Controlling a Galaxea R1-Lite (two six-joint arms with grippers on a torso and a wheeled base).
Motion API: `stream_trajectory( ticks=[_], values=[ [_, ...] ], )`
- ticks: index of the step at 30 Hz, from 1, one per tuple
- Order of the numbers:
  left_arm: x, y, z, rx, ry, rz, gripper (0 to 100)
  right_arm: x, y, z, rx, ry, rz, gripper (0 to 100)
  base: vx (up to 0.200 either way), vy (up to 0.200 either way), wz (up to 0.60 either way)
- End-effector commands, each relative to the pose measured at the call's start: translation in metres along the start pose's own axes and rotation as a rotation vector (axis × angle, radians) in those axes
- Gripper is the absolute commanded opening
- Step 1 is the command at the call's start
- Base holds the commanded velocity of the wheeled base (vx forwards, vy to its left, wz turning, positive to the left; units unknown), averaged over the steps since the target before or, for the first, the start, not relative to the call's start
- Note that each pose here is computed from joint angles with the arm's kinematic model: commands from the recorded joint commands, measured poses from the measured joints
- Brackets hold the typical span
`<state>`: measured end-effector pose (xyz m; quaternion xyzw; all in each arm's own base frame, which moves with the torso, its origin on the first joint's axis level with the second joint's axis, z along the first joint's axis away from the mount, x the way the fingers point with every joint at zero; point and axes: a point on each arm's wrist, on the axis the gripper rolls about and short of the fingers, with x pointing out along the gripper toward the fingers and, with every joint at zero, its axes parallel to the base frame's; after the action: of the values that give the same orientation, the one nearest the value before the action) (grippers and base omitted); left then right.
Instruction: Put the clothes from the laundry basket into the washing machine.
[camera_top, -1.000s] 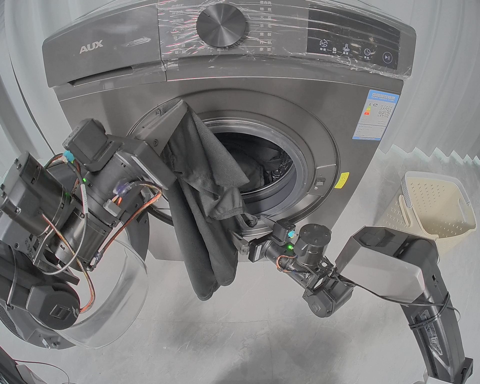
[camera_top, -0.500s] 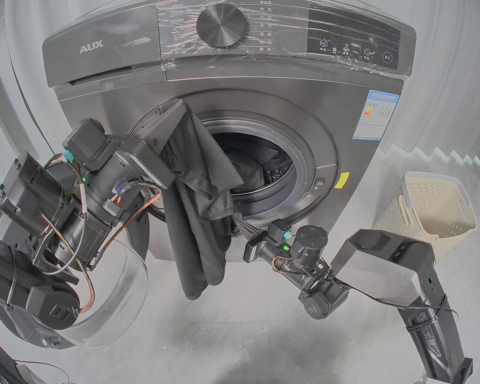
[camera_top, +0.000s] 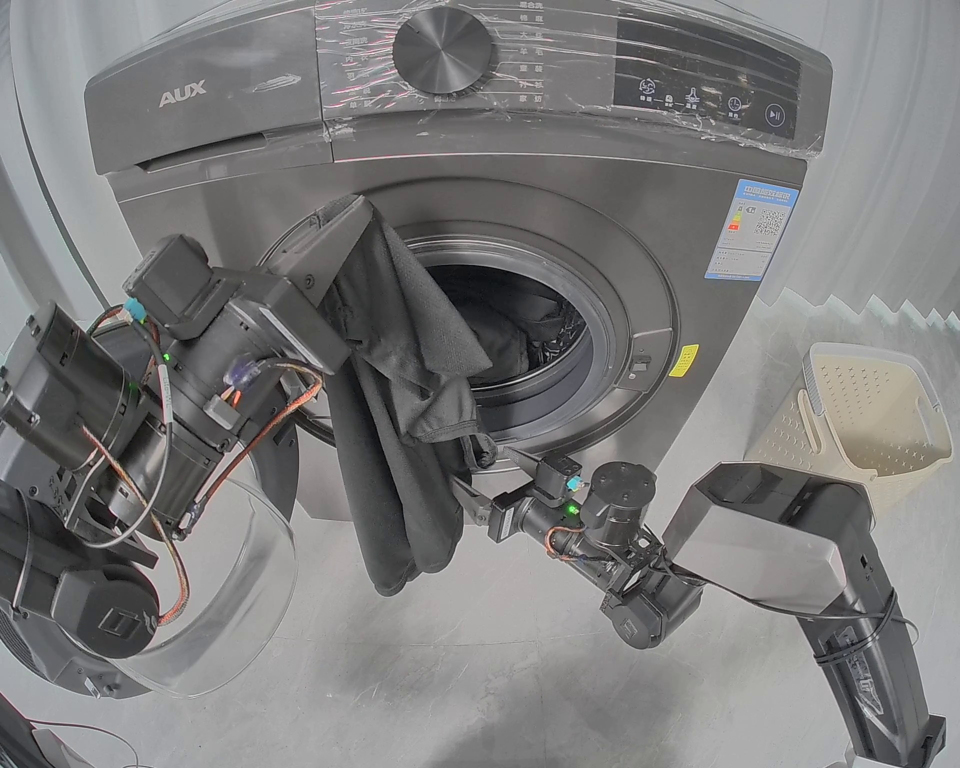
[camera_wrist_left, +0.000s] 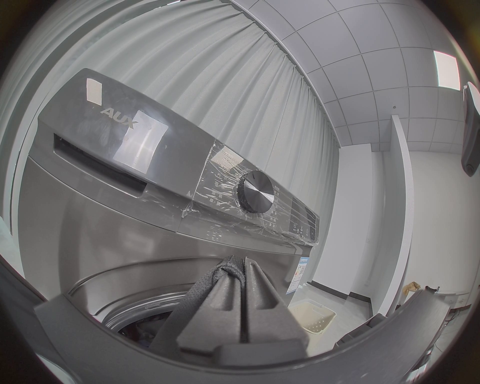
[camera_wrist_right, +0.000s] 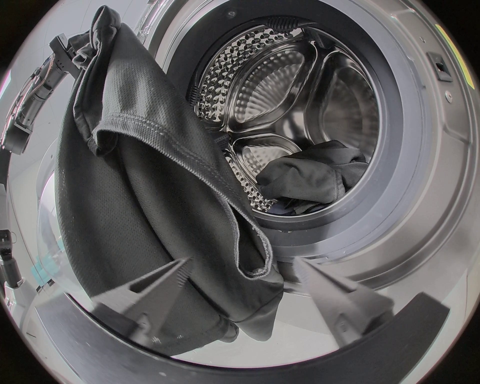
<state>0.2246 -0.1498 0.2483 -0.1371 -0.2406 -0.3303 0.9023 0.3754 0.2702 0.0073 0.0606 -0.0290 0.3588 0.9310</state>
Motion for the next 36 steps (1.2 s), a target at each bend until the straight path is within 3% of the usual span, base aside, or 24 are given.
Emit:
stream_trajectory(
  ticks=[1, 15, 16, 24, 30, 36],
  values=[
    [0.000, 0.000, 0.000, -0.001, 0.001, -0.001, 0, 0.006, -0.003, 0.002, -0.005, -0.017, -0.002, 100, 0.000, 0.000, 0.00],
    [0.000, -0.003, 0.000, -0.007, 0.000, -0.009, 0, 0.024, -0.003, -0.011, -0.013, -0.059, 0.019, 100, 0.000, 0.000, 0.00],
    [0.000, -0.003, 0.000, -0.007, 0.000, -0.009, 0, 0.025, -0.003, -0.011, -0.013, -0.062, 0.021, 0, 0.000, 0.000, 0.00],
    [0.000, -0.002, 0.000, -0.006, -0.002, -0.008, 0, 0.028, 0.007, -0.007, -0.012, -0.085, 0.050, 0, 0.000, 0.000, 0.00],
    [0.000, -0.001, -0.001, -0.005, 0.002, -0.004, 0, 0.018, 0.005, -0.004, -0.010, -0.066, 0.042, 0, 0.000, 0.000, 0.00],
    [0.000, 0.003, -0.002, 0.000, 0.009, 0.009, 0, -0.031, 0.003, 0.041, -0.006, -0.006, 0.014, 0, 0.000, 0.000, 0.00]
  ],
)
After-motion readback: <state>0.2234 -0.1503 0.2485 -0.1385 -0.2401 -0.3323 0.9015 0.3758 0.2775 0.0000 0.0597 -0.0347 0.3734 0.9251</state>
